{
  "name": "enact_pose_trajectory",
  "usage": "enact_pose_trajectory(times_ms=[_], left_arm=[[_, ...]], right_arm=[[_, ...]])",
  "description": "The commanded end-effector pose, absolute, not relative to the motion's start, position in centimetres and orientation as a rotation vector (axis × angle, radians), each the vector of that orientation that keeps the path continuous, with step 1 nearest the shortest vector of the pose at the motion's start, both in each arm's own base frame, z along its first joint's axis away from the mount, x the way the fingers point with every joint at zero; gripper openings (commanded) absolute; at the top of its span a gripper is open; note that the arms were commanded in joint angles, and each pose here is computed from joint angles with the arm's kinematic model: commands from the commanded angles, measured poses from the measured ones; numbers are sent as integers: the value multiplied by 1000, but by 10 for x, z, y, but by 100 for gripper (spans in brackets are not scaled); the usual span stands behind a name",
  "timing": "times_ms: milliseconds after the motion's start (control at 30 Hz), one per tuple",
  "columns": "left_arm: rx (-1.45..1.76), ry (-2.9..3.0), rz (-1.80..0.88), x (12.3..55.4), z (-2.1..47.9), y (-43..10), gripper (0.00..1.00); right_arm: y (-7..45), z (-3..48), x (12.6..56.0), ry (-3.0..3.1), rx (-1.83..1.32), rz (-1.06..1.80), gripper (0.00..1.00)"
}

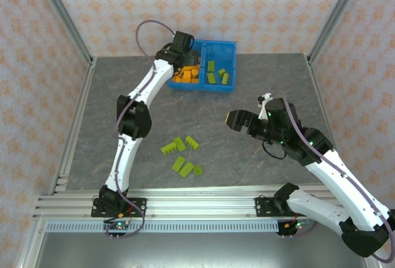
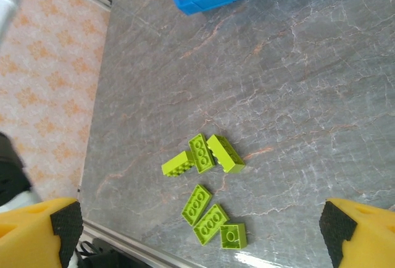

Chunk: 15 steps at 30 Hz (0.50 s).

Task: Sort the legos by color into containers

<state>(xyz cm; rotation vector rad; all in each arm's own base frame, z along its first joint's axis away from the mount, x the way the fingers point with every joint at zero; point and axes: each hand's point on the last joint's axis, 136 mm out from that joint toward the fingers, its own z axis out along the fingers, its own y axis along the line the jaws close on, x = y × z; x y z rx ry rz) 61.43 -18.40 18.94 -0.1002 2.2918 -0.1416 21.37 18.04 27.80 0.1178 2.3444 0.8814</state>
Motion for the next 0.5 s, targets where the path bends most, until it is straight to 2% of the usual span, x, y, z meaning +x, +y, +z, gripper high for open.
enact_pose_trajectory(times_ms=[0,133,233,467], left_arm=[[-64,2185,-328,567,291,-192,79],[40,2176,-416,495,325,-184,84],[113,2193,-390,436,330,-166,86],[270,2328,-288,316,295,-123,94]], right_arm=[[190,276,216,2355,-27,797,100],[218,255,216,2420,-317,642,100],[242,230,216,2469,-548,523,99],[300,161,221,2539,-914,428,97]])
